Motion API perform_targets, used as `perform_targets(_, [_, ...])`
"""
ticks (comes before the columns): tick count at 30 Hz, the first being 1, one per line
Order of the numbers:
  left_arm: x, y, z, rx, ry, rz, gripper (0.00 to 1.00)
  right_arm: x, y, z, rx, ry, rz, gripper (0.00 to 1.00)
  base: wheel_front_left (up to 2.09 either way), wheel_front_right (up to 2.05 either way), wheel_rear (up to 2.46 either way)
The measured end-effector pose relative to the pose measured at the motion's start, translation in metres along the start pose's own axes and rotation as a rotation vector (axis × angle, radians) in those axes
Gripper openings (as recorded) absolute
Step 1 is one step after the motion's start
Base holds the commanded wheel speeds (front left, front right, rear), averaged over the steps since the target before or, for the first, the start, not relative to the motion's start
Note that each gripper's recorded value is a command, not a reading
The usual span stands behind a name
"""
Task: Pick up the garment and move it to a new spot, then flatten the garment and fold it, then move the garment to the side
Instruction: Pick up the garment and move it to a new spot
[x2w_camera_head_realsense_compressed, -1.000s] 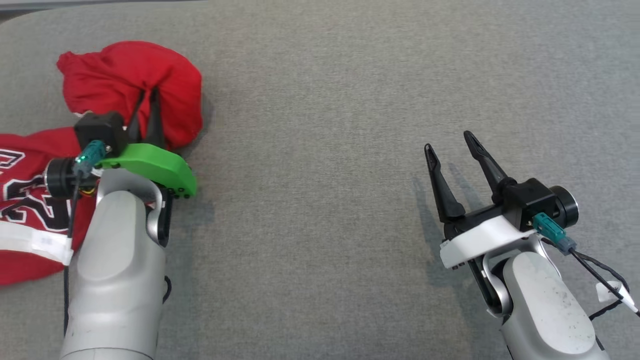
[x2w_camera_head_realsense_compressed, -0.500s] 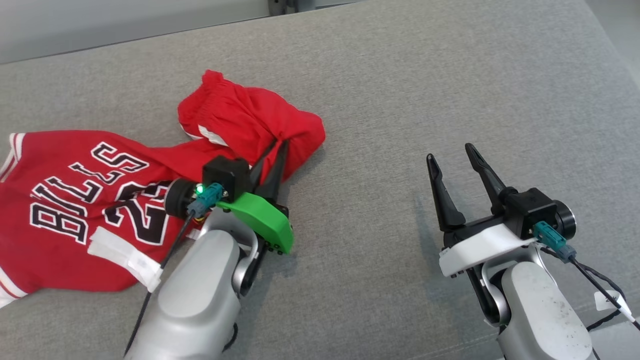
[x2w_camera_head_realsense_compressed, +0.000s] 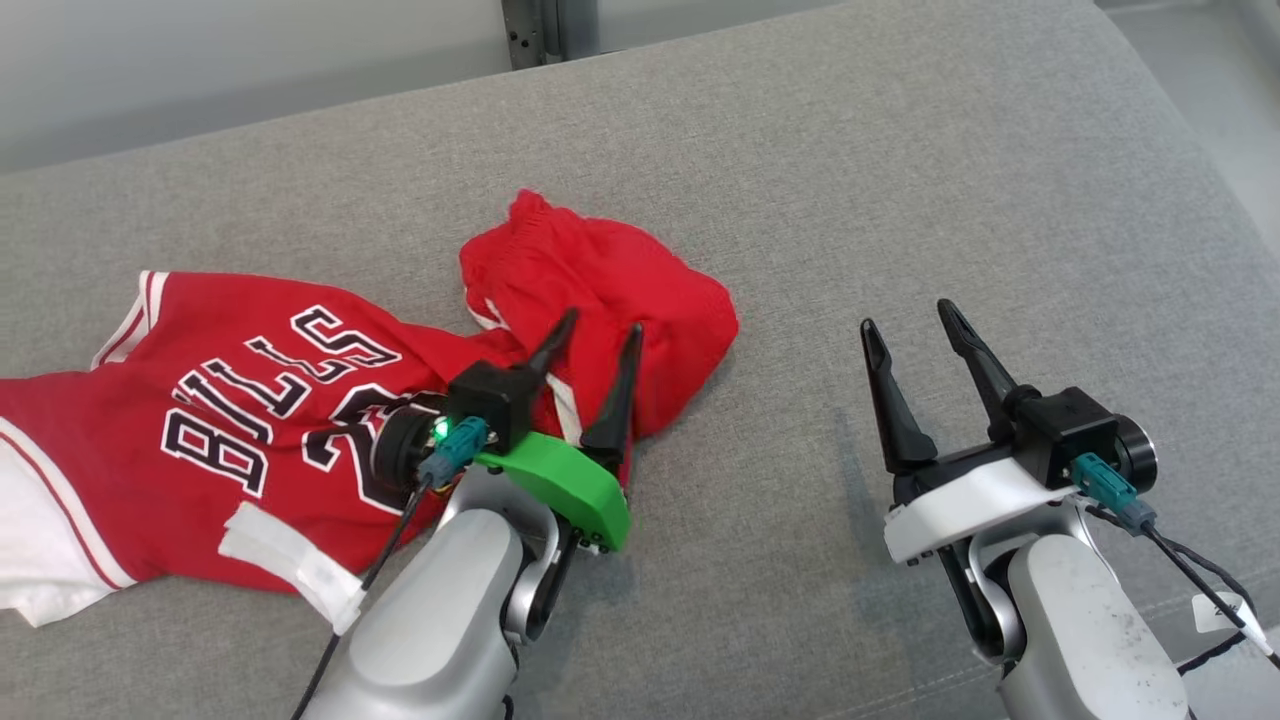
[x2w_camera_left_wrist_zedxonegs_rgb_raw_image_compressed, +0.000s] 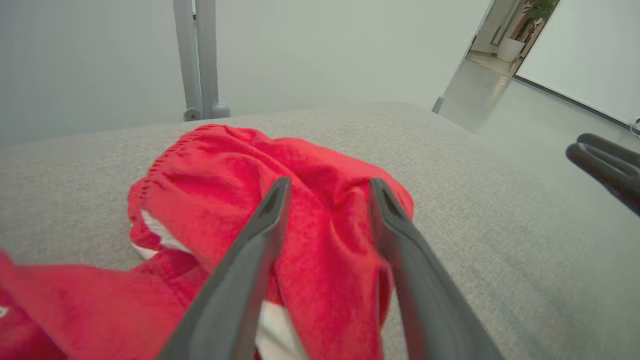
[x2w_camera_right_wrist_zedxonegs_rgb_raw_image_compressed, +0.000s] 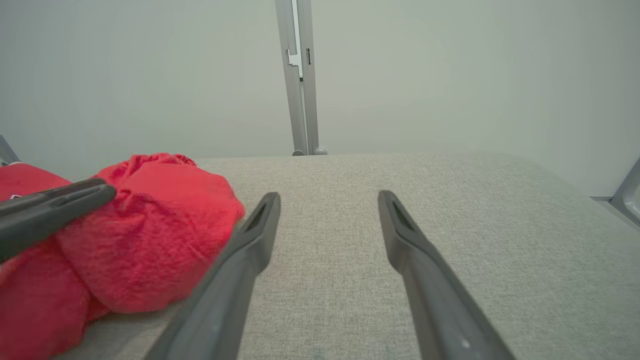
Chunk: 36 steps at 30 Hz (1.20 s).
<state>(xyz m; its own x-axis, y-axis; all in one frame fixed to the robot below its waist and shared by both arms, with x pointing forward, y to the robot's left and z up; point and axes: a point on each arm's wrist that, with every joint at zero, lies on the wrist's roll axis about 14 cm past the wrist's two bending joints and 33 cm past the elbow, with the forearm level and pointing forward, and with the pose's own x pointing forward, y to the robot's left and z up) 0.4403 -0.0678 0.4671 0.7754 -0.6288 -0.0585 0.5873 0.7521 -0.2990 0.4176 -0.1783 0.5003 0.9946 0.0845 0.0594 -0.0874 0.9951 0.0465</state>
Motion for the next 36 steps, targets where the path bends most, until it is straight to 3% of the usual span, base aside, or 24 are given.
perform_targets(9, [-0.039, 0.059, 0.020, 0.035, -0.079, 0.238, 1.00, -0.001, 0.019, 0.002, 0.009, -0.007, 0.050, 1.00, 0.00, 0.00, 0.00])
perform_targets(18, [-0.130, 0.120, 0.033, 0.085, -0.148, 0.530, 1.00, -0.014, 0.039, 0.009, 0.013, -0.023, 0.101, 1.00, 0.00, 0.00, 0.00])
perform_targets(29, [-0.218, 0.146, 0.025, 0.122, -0.147, 0.729, 1.00, -0.028, 0.051, 0.016, 0.016, -0.040, 0.128, 1.00, 0.00, 0.00, 0.00])
perform_targets(36, [-0.234, 0.149, 0.019, 0.083, -0.150, 0.770, 1.00, -0.032, 0.048, 0.014, 0.013, -0.034, 0.120, 1.00, 0.00, 0.00, 0.00])
